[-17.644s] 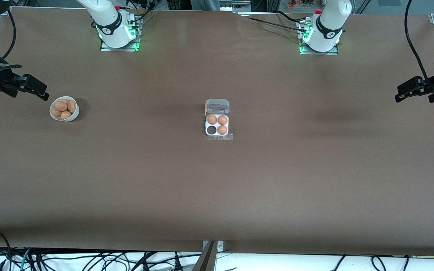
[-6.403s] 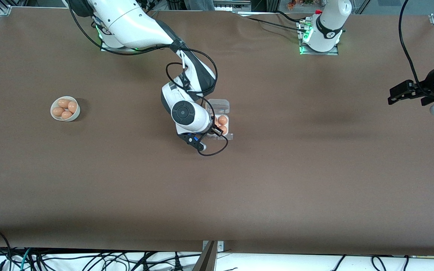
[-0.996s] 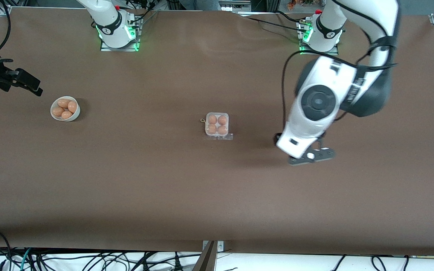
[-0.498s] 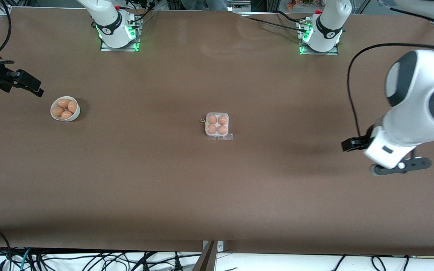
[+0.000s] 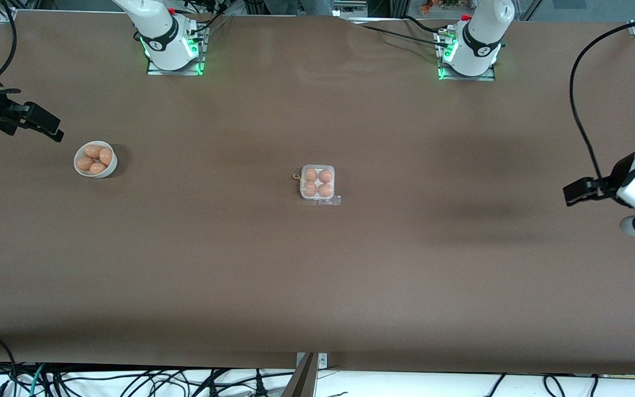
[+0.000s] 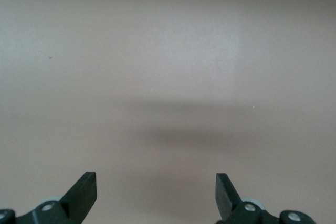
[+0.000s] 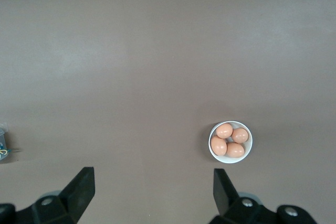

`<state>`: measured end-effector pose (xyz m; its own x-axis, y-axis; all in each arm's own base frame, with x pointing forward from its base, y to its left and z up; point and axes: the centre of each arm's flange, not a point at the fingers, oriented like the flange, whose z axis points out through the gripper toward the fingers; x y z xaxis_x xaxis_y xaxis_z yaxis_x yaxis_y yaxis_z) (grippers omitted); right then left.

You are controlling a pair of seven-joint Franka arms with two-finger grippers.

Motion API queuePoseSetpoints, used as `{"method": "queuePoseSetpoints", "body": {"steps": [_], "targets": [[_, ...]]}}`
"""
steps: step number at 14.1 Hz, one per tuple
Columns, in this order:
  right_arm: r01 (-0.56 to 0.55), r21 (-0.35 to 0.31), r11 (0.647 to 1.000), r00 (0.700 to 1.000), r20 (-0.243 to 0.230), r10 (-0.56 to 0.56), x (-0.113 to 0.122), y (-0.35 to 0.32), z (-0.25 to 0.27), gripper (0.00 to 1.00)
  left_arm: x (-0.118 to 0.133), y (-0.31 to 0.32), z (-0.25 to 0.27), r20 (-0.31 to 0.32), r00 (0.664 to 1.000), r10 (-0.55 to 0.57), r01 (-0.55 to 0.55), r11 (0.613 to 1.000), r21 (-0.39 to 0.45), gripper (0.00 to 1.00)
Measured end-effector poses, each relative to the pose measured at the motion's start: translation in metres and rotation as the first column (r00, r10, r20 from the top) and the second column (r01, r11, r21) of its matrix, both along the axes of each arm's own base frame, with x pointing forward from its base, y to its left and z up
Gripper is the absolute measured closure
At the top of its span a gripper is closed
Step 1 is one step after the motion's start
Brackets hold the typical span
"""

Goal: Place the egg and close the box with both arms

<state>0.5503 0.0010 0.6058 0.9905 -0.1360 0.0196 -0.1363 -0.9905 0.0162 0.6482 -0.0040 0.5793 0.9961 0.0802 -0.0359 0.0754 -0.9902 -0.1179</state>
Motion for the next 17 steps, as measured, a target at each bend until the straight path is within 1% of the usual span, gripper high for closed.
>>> {"method": "queuePoseSetpoints", "body": {"steps": [3, 6, 7, 11, 15, 17], "targets": [[0.000, 0.000, 1.000, 1.000, 0.000, 0.000, 0.000, 0.000, 0.000, 0.00, -0.024, 0.000, 0.003, 0.007, 1.000, -0.004, 0.004, 1.000, -0.026, 0.00], [0.000, 0.000, 1.000, 1.000, 0.000, 0.000, 0.000, 0.000, 0.000, 0.00, -0.032, 0.011, -0.004, 0.011, 1.000, 0.028, -0.027, 0.994, -0.110, 0.00], [0.000, 0.000, 1.000, 1.000, 0.000, 0.000, 0.000, 0.000, 0.000, 0.00, -0.033, 0.015, -0.006, 0.019, 0.999, 0.033, -0.030, 0.992, -0.124, 0.00], [0.000, 0.000, 1.000, 1.000, 0.000, 0.000, 0.000, 0.000, 0.000, 0.00, -0.045, 0.014, -0.008, 0.037, 0.999, 0.023, -0.017, 0.991, -0.132, 0.00], [0.000, 0.000, 1.000, 1.000, 0.000, 0.000, 0.000, 0.000, 0.000, 0.00, -0.059, 0.012, 0.020, 0.085, 0.996, 0.019, -0.008, 0.991, -0.133, 0.00], [0.000, 0.000, 1.000, 1.000, 0.000, 0.000, 0.000, 0.000, 0.000, 0.00, -0.064, 0.011, 0.029, 0.099, 0.995, 0.017, -0.004, 0.991, -0.133, 0.00]]}}
